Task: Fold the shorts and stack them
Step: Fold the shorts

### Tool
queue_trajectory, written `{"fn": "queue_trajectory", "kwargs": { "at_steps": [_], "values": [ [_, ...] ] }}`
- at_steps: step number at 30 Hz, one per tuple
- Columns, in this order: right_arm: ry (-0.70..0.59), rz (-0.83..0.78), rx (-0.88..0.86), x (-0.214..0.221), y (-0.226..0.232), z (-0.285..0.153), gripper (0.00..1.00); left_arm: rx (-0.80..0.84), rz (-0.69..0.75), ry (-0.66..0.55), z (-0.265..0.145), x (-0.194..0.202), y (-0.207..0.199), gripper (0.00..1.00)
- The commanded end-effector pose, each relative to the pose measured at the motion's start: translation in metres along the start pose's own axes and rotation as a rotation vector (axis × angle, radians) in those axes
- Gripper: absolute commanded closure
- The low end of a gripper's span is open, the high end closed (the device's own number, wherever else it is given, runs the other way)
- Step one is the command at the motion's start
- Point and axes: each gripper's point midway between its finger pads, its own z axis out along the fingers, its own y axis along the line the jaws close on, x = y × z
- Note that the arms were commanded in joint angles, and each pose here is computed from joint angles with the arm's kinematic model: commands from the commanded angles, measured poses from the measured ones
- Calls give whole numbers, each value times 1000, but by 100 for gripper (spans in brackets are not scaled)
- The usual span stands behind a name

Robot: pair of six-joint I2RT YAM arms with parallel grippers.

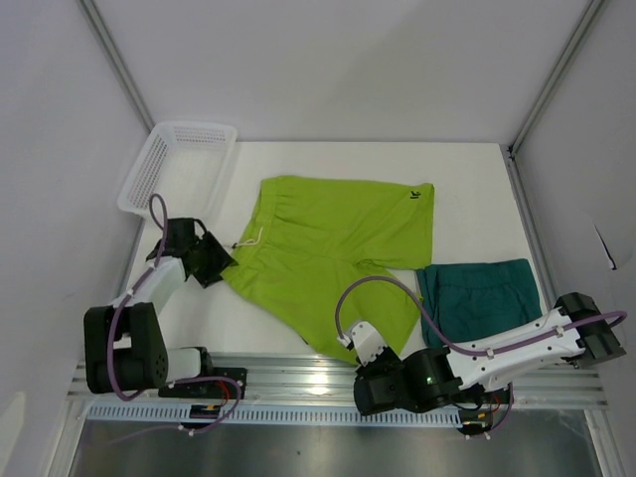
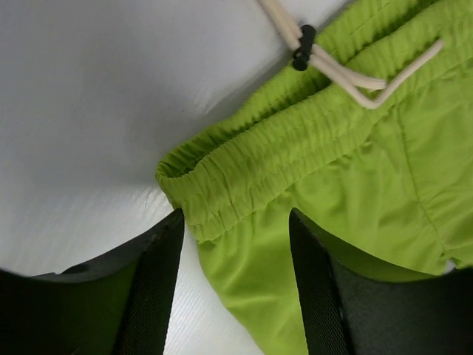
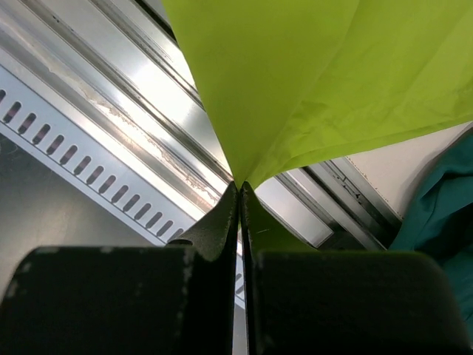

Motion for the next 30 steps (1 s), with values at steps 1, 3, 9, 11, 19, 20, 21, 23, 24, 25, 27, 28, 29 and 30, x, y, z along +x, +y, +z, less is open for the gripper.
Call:
{"fn": "queue_trajectory", "kwargs": {
  "at_steps": [1, 3, 9, 11, 19, 20, 21, 23, 24, 25, 27, 28, 29, 30],
  "values": [
    [6, -30, -11, 0, 6, 0, 100, 56, -13, 32, 13, 6, -6, 40],
    [20, -45, -14, 4, 7, 1, 100, 65, -19, 34, 17, 8, -5, 40],
    [39, -56, -29, 9, 11, 1, 100, 77, -21, 58, 31, 11, -6, 100],
    [43, -55, -33, 10, 11, -1, 100, 68, -16, 69, 33, 11, -5, 100],
    [84, -126, -143, 23, 39, -14, 100, -189, -49, -143, -22, -33, 23, 100],
    [84, -139, -147, 22, 45, -15, 100, -257, -67, -135, -31, -29, 36, 100],
    [83, -156, -158, 22, 50, -17, 100, -264, -93, -150, -38, -35, 39, 100],
    [83, -190, -142, 22, 56, -16, 100, -199, -102, -154, -51, -40, 28, 100],
    [77, -197, -140, 18, 59, -19, 100, -190, -114, -158, -55, -43, 30, 100],
    [75, -203, -126, 16, 58, -19, 100, -179, -120, -161, -59, -45, 28, 100],
    [52, -211, -85, 8, 54, -19, 100, -168, -143, -143, -67, -44, 26, 100],
    [47, -203, -73, 4, 51, -19, 100, -164, -147, -145, -72, -47, 23, 100],
    [37, -197, -69, 0, 50, -19, 100, -168, -150, -133, -73, -47, 23, 100],
    [30, -206, -71, -4, 49, -21, 100, -177, -149, -111, -78, -45, 23, 100]
  ]
}}
